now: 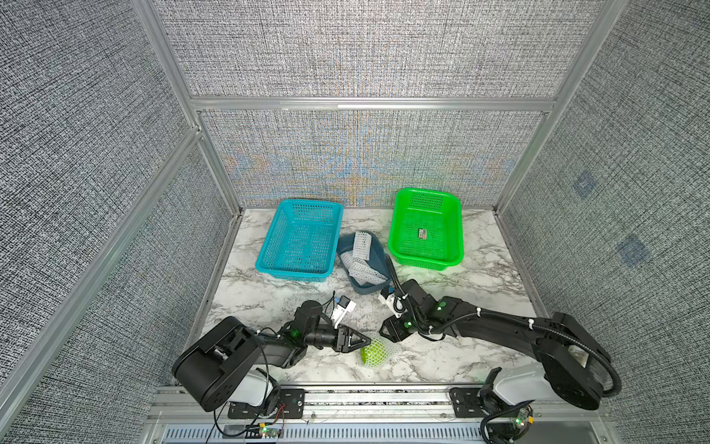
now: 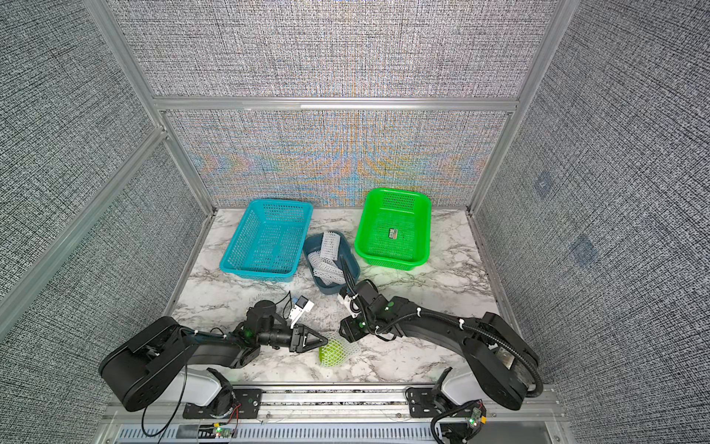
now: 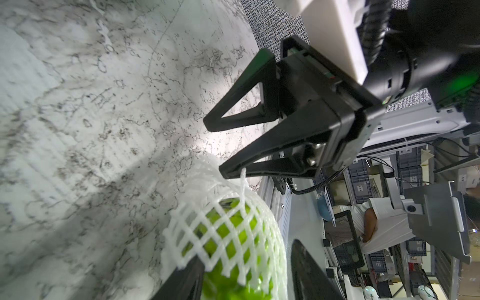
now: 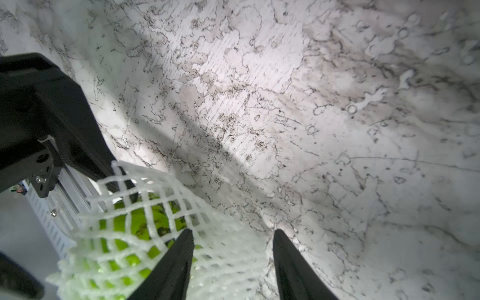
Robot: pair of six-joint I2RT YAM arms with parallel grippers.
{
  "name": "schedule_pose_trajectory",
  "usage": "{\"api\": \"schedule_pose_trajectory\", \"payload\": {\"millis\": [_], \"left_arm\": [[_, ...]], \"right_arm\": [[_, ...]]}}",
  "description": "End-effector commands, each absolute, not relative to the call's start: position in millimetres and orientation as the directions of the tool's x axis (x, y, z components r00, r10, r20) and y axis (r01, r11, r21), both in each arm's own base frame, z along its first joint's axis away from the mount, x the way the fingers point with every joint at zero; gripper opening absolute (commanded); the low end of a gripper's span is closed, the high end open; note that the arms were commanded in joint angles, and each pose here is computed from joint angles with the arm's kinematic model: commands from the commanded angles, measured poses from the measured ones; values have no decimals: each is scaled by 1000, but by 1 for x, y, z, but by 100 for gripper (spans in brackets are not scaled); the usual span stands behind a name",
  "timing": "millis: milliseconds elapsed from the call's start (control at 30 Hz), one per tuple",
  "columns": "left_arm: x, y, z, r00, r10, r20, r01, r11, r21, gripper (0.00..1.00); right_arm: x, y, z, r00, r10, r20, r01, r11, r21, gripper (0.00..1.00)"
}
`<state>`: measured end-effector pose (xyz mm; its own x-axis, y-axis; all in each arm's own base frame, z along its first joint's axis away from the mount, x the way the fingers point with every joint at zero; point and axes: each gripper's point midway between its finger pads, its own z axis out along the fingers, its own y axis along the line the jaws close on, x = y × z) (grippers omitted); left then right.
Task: Sleeve custard apples in foam nets
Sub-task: Adjust the custard apple at the center of the board.
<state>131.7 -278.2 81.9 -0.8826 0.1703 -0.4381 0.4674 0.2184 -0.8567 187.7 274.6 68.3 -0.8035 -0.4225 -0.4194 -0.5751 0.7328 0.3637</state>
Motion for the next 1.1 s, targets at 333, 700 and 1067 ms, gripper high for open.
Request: {"api": "schedule_pose_trajectory", "payload": {"millis": [333,700,1067], "left_arm": [[156,-242,62,-887,59,-457,416,532,-738,61],[137,-227,37,-910,111,-400,386,581,-716,43],[131,-249,50,-898,139,-417,429,483,-763,40]], "right_arm": [[149,269,115,-691,-486,-535,-708,605,365,55],[139,309,111,-634,-552,-542,-765,547,339,53],[135,321,98,-612,-605,-510,-785,543,297,44]]}}
